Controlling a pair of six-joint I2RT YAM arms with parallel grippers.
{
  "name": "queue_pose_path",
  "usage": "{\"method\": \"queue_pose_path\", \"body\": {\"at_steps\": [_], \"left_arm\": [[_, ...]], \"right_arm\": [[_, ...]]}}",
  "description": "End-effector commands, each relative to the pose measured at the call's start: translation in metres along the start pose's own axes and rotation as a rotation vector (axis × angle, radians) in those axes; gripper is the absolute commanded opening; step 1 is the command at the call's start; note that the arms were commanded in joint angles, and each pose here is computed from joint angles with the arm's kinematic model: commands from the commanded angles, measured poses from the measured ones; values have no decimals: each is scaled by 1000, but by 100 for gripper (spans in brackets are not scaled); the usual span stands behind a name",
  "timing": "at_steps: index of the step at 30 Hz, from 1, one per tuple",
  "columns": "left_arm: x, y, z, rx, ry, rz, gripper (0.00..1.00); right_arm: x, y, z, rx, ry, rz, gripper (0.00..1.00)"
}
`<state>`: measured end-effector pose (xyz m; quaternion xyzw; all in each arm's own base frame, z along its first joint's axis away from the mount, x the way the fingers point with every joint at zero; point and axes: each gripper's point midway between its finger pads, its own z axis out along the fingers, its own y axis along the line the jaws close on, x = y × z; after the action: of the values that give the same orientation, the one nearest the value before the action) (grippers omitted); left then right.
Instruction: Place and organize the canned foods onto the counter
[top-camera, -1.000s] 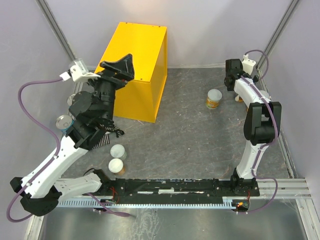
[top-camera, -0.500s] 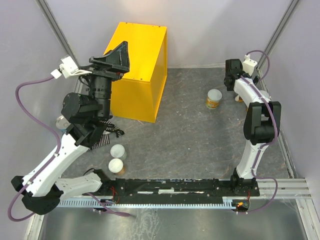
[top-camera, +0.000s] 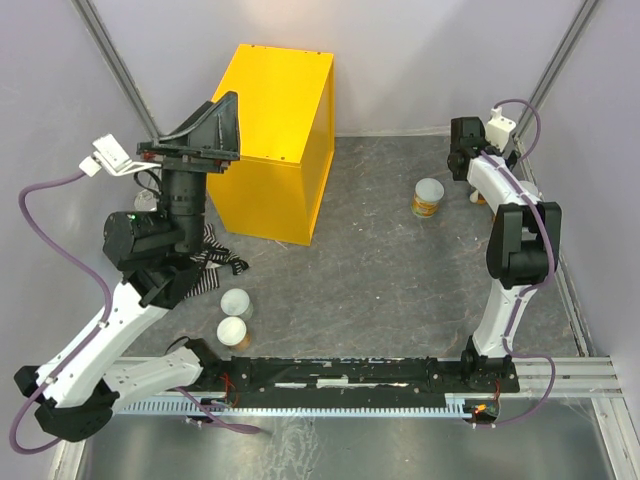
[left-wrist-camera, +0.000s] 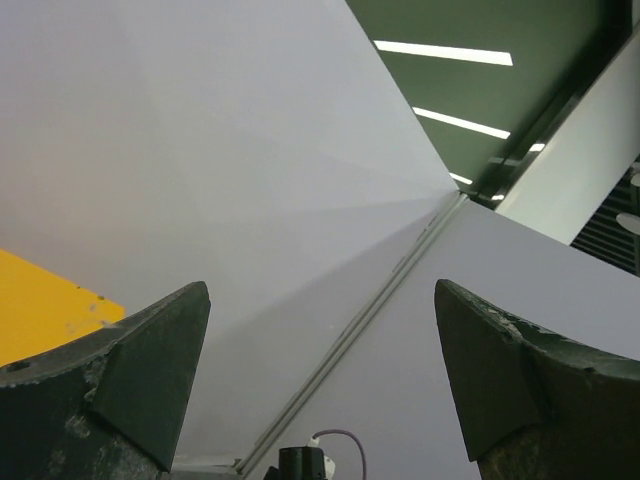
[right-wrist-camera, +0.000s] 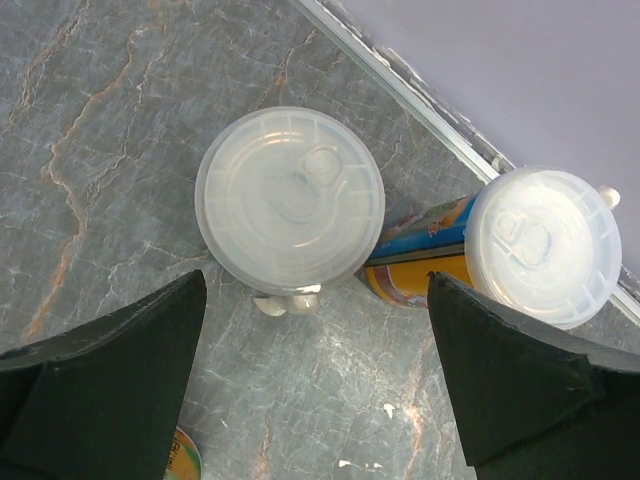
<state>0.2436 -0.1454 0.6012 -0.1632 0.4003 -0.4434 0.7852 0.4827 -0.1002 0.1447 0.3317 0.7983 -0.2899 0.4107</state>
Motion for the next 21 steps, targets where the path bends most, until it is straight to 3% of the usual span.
{"method": "queue_pose_path", "body": {"at_steps": [1,9,21], "left_arm": [[-6,29,-10,-95,-45,91,99],[43,88,-39,-244,58,203,99],[70,118,-62,-283,131,273,99]], "right_arm": [[-21,7,3,20,-55,66,100],[-25,17,9,13,-59,82,100],[-26,22,18,70,-53,103,100]]}}
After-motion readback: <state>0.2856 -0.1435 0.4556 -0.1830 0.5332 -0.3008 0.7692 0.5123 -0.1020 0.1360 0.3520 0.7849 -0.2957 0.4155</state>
